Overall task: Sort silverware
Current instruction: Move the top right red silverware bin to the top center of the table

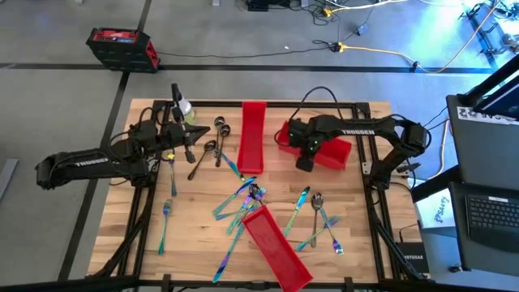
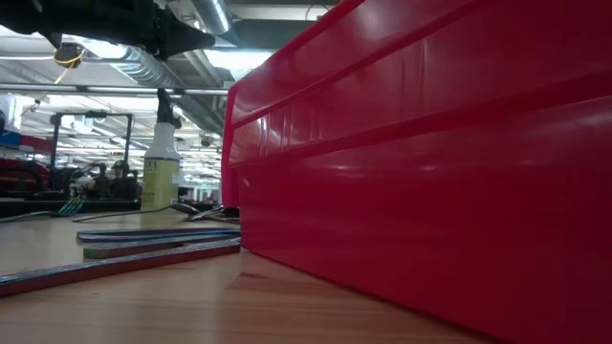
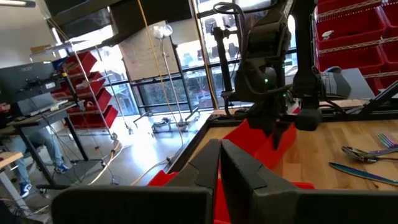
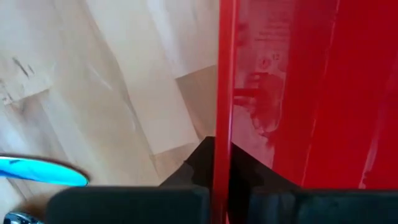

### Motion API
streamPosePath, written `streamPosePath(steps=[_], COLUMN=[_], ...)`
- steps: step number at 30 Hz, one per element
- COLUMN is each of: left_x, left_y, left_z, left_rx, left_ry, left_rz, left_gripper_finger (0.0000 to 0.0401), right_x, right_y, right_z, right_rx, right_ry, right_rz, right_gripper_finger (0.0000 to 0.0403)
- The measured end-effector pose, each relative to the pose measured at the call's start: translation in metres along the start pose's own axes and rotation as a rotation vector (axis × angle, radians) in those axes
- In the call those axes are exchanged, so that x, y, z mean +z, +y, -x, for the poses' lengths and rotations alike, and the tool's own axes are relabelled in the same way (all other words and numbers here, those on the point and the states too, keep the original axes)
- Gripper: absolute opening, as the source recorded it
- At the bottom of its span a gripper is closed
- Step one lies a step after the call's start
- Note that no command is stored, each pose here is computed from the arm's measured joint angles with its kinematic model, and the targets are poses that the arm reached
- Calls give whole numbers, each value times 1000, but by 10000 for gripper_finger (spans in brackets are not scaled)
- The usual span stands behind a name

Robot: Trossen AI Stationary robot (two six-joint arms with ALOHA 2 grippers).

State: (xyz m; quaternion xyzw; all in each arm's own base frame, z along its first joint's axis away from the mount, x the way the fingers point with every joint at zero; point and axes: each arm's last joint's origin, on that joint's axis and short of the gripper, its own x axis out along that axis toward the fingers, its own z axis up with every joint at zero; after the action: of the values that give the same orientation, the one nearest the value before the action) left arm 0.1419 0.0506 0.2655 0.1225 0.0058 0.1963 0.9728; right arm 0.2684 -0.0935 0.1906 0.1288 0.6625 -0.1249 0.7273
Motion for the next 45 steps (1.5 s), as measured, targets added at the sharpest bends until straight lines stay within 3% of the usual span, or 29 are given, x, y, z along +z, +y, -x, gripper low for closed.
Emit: streamPosePath(steps=[11, 16, 22, 28, 33, 39, 45], left_x=[1, 0, 4, 4, 11, 16, 20], left_y=[0, 1, 4, 4, 6, 7, 6], left_z=[0, 0, 2, 2, 7, 17, 23], left_rx=[2, 32, 117, 117, 115, 96, 25], left_ry=[-8, 3, -19, -18, -84, -125, -168], left_rz=[3, 8, 36, 23, 129, -25, -21], left_gripper_finger=[0, 0, 0, 0, 0, 0, 0], right_x=[7, 11, 13, 22, 38, 47, 53], right_y=[-31, -54, -82, -93, -78, -48, -26], right_z=[27, 45, 59, 75, 92, 102, 96], right_rx=[75, 248, 300, 185, 88, -7, -91], right_ry=[-72, -129, -208, -290, -399, -475, -557], right_rz=[-252, -374, -444, -635, -803, -959, -1124], right_gripper_finger=[0, 0, 0, 0, 0, 0, 0])
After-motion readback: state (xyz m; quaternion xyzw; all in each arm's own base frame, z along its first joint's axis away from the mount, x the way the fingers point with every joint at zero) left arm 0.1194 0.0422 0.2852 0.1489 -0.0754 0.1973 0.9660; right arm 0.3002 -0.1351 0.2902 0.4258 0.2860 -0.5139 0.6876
